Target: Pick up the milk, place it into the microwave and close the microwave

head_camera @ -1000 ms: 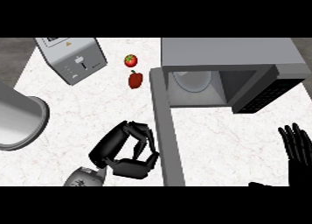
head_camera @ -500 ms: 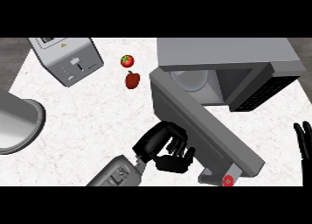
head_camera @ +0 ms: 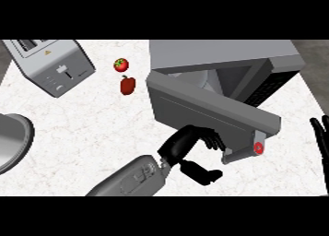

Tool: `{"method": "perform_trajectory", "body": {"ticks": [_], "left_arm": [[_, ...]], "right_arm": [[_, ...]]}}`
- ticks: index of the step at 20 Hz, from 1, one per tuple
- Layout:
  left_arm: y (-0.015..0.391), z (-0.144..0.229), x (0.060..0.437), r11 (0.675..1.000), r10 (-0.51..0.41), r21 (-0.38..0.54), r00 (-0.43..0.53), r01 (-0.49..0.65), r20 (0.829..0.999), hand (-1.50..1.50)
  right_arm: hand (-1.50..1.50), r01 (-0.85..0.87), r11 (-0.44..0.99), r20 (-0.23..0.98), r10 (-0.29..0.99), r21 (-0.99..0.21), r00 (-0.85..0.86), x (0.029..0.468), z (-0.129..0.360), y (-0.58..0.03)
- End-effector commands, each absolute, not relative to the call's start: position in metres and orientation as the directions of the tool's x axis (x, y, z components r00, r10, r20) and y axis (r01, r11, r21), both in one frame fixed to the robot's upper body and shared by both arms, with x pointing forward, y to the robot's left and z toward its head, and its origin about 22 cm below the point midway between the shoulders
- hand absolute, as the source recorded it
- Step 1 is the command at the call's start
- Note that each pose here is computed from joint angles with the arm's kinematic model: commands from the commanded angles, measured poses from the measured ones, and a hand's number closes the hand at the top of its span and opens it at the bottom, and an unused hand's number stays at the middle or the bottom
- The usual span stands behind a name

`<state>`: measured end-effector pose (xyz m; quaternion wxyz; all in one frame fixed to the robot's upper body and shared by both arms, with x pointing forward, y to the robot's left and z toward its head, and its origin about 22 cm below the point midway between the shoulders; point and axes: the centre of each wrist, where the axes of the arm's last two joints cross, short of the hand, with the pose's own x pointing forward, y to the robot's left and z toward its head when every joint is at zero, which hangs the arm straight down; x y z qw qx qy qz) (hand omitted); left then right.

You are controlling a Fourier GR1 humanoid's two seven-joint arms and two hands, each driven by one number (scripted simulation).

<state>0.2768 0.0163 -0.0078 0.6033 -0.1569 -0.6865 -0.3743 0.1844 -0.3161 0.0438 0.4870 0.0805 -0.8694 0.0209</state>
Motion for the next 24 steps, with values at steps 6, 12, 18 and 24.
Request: {"method": "perform_trajectory", "body": {"ticks": [6, 12, 18, 24], "left_arm": [[-0.004, 0.039, 0.305, 0.756, -0.043, 0.218, -0.287, 0.617, 0.957, 1.5], [-0.008, 0.051, 0.321, 0.793, -0.039, 0.209, -0.294, 0.573, 0.955, 1.5], [-0.013, 0.075, 0.342, 0.826, -0.031, 0.195, -0.303, 0.529, 0.953, 1.5], [-0.014, 0.083, 0.355, 0.85, -0.049, 0.202, -0.309, 0.486, 0.95, 1.5]], "right_arm": [[-1.5, -0.327, 0.945, 0.822, -0.194, 0.01, -0.536, 0.196, 0.074, -0.305], [-1.5, -0.377, 0.926, 0.81, -0.199, -0.029, -0.552, 0.203, 0.097, -0.306], [-1.5, -0.416, 0.909, 0.8, -0.225, -0.033, -0.556, 0.204, 0.111, -0.304], [-1.5, -0.45, 0.892, 0.803, -0.237, -0.043, -0.547, 0.208, 0.12, -0.308]]}}
